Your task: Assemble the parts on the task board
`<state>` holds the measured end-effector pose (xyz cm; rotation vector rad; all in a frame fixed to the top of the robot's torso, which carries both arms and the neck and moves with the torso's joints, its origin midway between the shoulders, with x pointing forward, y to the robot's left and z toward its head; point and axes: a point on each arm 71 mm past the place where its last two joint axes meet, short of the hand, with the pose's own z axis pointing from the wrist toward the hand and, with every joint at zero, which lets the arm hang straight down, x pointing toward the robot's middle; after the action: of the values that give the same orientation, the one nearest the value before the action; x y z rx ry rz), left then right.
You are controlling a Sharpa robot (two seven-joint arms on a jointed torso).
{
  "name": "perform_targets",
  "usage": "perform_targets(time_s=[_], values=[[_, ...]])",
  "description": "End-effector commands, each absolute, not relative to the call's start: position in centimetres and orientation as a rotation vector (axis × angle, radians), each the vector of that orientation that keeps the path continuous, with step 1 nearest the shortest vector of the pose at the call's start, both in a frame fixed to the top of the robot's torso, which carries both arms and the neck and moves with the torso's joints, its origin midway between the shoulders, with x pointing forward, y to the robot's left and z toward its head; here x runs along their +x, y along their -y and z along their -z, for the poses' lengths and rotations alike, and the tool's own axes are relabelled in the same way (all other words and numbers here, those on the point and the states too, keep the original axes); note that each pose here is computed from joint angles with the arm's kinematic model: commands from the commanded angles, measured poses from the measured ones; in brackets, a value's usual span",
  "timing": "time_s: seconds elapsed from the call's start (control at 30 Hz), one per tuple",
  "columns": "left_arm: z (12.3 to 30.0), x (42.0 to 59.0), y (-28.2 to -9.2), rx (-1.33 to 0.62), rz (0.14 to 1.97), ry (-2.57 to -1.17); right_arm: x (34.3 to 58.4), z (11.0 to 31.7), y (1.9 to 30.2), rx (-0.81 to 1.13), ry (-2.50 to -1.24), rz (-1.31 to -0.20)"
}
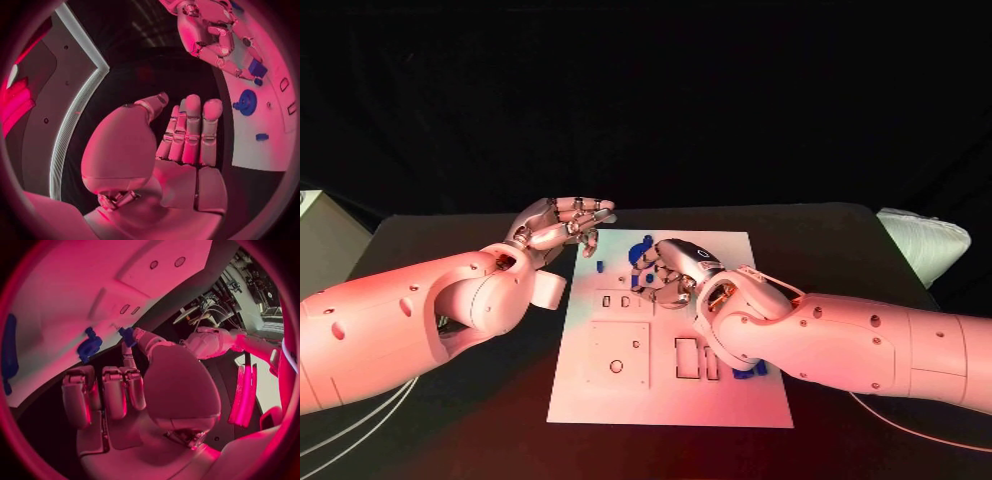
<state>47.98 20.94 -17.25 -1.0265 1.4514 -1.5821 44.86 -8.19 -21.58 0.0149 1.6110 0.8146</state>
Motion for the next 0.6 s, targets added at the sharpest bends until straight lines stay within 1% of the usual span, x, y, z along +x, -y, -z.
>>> perform_targets(time_s=[0.03, 0.37, 0.6], values=[[17.1, 47.9, -20.6, -1.01, 1.591, -1.462, 44.8, 22.0, 8.1, -0.013, -1.617, -0.771], [17.2, 47.9, -20.7, -1.008, 1.589, -1.466, 44.4, 23.2, 7.5, -0.032, -1.634, -0.762], [17.2, 47.9, -20.8, -1.008, 1.589, -1.467, 44.0, 23.5, 7.1, -0.047, -1.632, -0.769]])
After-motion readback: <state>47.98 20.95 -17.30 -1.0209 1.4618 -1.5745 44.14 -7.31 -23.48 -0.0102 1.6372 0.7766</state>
